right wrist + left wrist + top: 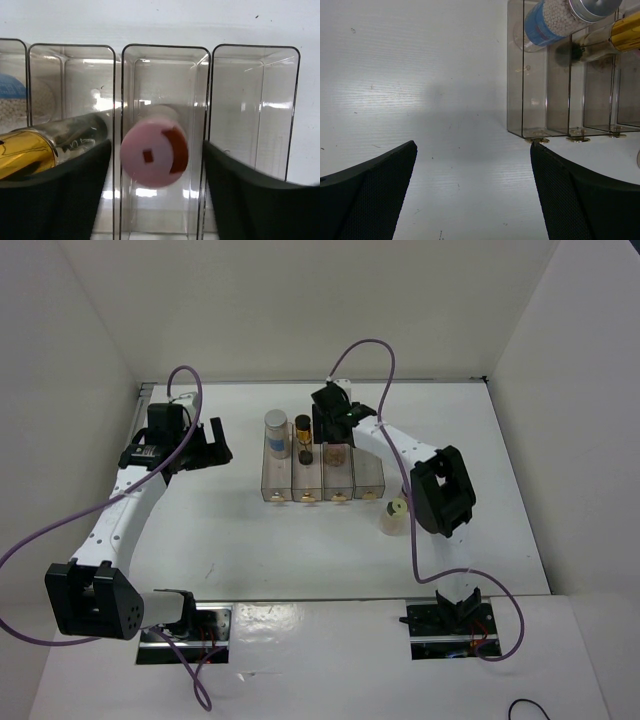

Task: Organize the condiment bottles

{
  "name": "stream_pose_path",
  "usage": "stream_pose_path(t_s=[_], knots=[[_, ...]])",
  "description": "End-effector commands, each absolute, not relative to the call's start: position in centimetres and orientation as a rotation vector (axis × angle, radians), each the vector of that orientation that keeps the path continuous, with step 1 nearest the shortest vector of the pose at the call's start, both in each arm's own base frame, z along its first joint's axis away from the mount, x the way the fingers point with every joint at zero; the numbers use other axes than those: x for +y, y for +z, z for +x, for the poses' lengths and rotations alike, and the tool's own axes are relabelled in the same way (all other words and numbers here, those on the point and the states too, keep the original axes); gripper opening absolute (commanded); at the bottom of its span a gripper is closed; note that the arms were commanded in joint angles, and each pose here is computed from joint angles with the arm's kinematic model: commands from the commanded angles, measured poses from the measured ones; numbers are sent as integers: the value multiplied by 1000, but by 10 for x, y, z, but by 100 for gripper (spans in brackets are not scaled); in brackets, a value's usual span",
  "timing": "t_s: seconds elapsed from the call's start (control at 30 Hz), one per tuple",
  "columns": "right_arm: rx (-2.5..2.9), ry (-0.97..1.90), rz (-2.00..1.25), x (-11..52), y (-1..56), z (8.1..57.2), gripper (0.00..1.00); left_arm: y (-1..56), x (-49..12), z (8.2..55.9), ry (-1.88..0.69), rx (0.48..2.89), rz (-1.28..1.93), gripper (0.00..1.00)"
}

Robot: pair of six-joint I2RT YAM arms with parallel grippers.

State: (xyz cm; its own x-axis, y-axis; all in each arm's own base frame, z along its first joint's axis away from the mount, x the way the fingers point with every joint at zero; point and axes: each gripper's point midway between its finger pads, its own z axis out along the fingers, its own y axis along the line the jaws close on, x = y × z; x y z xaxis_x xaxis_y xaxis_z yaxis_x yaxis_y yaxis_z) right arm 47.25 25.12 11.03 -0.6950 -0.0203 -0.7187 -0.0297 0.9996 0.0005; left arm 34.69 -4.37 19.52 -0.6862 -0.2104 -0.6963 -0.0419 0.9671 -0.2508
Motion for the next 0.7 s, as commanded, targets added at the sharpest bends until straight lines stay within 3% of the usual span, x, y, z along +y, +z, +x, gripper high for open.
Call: stream_pose_path(t_s=[0.0,0.1,0.37,0.53,0.67], knots=[[2298,-12,17,246,122,485,83,196,-44,352,-285,2297,-159,100],[2294,-10,41,239,130,484,98,197,-46,352,-295,2297,-154,100],[2244,111,90,230,184,453,98,197,-46,352,-296,2297,-154,100],[2191,189,129,206,226,408,98,197,-47,351,-306,2298,-149,100],[2220,237,156,190,228,367,98,197,-49,351,-317,2298,-144,100]])
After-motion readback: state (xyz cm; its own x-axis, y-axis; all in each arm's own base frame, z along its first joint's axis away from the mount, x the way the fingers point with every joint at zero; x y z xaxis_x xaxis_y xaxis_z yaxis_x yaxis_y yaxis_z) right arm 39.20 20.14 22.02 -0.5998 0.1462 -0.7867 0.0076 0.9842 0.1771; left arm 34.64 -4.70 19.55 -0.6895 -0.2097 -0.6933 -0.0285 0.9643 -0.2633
